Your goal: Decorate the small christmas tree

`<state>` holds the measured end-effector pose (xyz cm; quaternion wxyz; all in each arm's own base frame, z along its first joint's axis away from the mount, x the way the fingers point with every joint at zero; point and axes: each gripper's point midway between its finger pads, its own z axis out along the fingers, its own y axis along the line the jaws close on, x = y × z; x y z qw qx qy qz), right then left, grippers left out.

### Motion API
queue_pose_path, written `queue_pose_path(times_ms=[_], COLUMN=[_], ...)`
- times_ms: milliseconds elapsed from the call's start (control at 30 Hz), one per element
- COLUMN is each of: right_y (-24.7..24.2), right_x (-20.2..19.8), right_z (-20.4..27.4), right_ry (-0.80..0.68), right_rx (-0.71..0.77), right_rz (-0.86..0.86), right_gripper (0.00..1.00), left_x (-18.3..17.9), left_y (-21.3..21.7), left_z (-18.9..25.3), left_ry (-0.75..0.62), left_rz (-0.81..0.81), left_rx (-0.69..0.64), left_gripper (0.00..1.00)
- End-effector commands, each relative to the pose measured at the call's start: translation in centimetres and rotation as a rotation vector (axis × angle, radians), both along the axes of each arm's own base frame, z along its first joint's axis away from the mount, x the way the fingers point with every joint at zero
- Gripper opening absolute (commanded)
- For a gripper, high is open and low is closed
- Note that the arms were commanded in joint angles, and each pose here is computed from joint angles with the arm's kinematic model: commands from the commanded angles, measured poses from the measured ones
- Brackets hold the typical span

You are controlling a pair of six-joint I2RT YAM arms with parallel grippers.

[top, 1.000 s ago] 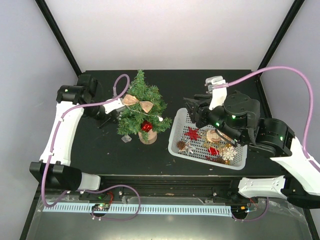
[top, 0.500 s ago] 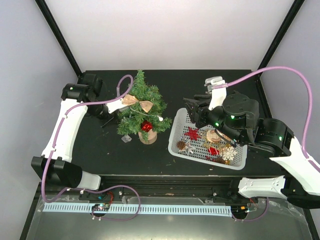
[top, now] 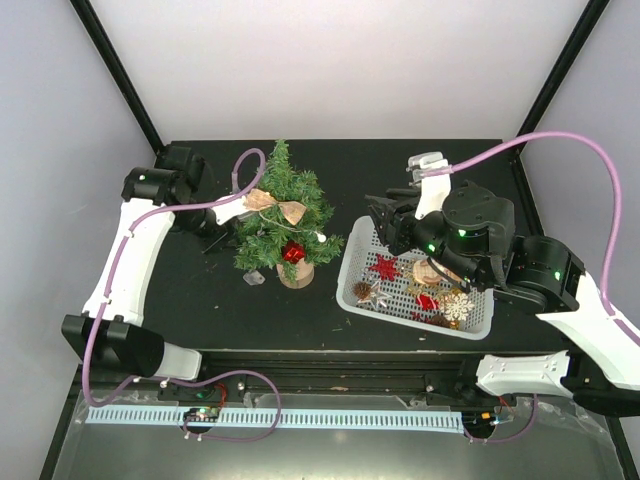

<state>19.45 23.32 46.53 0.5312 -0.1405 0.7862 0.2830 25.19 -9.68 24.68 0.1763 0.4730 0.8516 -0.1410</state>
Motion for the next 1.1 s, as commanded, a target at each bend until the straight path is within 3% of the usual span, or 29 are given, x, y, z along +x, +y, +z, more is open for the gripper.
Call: queue_pose_path(times_ms=[0,200,533,700,1000,1067], right_y=[-0.5,-1.2,-1.7,-1.8,-2.1,-2.0], right_x=[0.5,0.5,0.4,0.2,0.2,0.2], right_z=[0.7,0.6,0.5,0.5,0.2,-0.3], right_ry=[-0.029,-0.035,-0.037,-0.034,-0.019,0.001], right_rx=[0.011,0.010,0.005,0.002,-0.026,-0.063], right_rz=[-0.031,-0.050,-0.059,-0.052,-0.054,-0.051], right_gripper=[0.48,0.58,0.71,0.84,0.91,0.98], left_x=[0.7,0.2,-0.1,-0.4,-2.1,-2.1], left_y=[0.4,0.9,1.3,1.9,3.4,3.7], left_z=[2.0,3.3,3.9,4.8,6.5,7.8], left_ry=[-0.112,-0.156,-0.177,-0.184,-0.180,-0.216], left_rz=[0.038,0.048,0.075,0.115,0.199,0.231], left_rx=[0.012,0.023,0.015,-0.022,-0.147,-0.183], left_gripper=[0.36,0.52,0.62,0.71,0.75,0.75])
